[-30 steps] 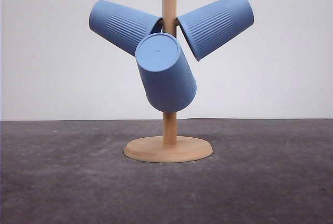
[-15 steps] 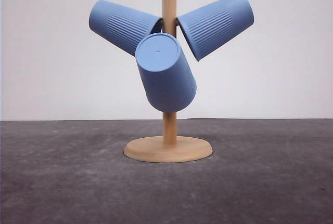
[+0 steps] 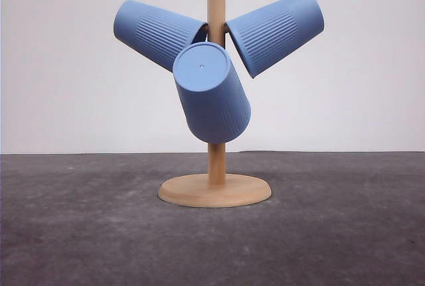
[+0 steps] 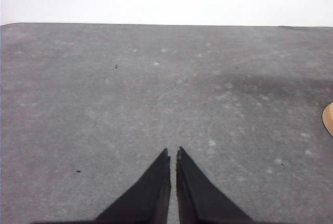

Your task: Place three cups

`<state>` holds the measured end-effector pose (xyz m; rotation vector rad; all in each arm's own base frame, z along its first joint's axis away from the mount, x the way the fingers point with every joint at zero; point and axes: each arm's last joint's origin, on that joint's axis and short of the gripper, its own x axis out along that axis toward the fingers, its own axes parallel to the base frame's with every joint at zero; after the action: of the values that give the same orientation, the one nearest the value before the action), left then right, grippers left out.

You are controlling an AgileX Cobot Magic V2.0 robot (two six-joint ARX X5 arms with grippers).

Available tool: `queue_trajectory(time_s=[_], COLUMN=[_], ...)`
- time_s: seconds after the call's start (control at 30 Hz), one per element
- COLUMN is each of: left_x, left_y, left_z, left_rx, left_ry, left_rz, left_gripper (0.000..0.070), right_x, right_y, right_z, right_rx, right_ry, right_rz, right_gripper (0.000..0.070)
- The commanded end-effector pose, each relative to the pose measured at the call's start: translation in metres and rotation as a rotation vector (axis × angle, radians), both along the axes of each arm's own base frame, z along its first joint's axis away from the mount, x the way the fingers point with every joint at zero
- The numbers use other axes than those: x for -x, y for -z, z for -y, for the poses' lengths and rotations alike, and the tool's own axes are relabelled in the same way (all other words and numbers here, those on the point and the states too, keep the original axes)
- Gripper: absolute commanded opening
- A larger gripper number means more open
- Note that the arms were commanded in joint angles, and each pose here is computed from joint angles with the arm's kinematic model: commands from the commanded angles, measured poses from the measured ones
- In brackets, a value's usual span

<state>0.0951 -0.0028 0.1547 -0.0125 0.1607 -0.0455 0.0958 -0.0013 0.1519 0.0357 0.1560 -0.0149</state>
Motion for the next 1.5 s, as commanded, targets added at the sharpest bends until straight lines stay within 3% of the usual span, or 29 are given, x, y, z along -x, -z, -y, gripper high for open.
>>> queue_trajectory(time_s=[0.0,1.47], left_x=[-0.0006,-0.0006], left_y=[0.0053,0.0053], left_z=[0.0000,0.0000], left_rx=[-0.001,-0.001], left_ry=[-0.002,-0.002], left_rz=[-0.018,-0.019], left_gripper=[0.0000,0.0000], right_x=[-0.0003,-0.0003], right_y=[-0.0002,-0.0002], right_z=[0.0002,0.0002], right_rx=[-0.012,-0.012], right_ry=[0.006,0.006], right_rz=[0.007,0.007], right_gripper=[0.0019,0.0019])
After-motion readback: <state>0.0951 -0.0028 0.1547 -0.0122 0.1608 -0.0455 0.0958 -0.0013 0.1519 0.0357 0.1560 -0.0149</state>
